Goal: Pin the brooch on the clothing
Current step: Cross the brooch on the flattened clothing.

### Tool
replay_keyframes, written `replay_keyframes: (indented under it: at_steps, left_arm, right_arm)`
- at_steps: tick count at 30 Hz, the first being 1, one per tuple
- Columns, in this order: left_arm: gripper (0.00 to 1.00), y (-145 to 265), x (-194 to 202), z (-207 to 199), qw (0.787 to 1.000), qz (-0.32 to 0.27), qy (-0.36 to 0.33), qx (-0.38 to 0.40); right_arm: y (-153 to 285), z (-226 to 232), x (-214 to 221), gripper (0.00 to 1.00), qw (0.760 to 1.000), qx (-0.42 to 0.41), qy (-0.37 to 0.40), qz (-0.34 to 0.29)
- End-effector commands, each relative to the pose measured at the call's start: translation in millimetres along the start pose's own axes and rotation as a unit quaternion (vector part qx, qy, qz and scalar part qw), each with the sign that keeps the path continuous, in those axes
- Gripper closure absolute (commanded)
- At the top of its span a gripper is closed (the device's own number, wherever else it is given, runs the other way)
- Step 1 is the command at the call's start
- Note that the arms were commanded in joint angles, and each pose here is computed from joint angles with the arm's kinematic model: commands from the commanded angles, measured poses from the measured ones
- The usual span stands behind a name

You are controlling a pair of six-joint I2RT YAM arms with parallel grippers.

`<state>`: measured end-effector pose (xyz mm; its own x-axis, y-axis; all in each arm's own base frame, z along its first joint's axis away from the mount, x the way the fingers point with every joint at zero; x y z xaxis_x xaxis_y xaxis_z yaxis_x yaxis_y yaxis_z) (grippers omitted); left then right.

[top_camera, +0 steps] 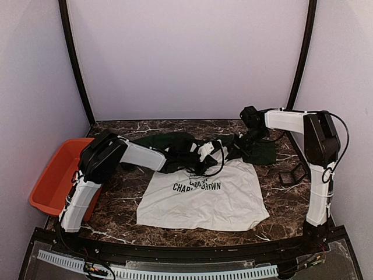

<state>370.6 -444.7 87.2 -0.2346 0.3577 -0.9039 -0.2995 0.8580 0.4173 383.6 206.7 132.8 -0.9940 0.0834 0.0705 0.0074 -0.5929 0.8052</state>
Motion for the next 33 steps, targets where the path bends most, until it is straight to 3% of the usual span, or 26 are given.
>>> replay_keyframes:
  at_steps: [1,33]
  left_arm:
    - [0.99,14,-33,-11,0.999,-0.030,-0.007,0.024]
    - [0.99,14,-31,-18,0.998,-0.036,-0.002,0.051]
  right_arm:
    - [2,-2,-2,1.00,1.000,0.005,0.000,-0.006]
    - [-15,7,-5,1.00,1.000,0.005,0.013,0.007]
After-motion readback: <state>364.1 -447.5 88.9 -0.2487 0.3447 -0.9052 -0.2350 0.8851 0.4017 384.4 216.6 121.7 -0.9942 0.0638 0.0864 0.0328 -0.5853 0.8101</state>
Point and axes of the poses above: each gripper's point midway between its finger pads, its own y axis back along the fingers, its own z axis along the line the jaws close on, x = y × z, the point moved 7 cm from there along y, back along the fingers, and after that the axes turned 14 degrees about y, right-handed, at the moved point
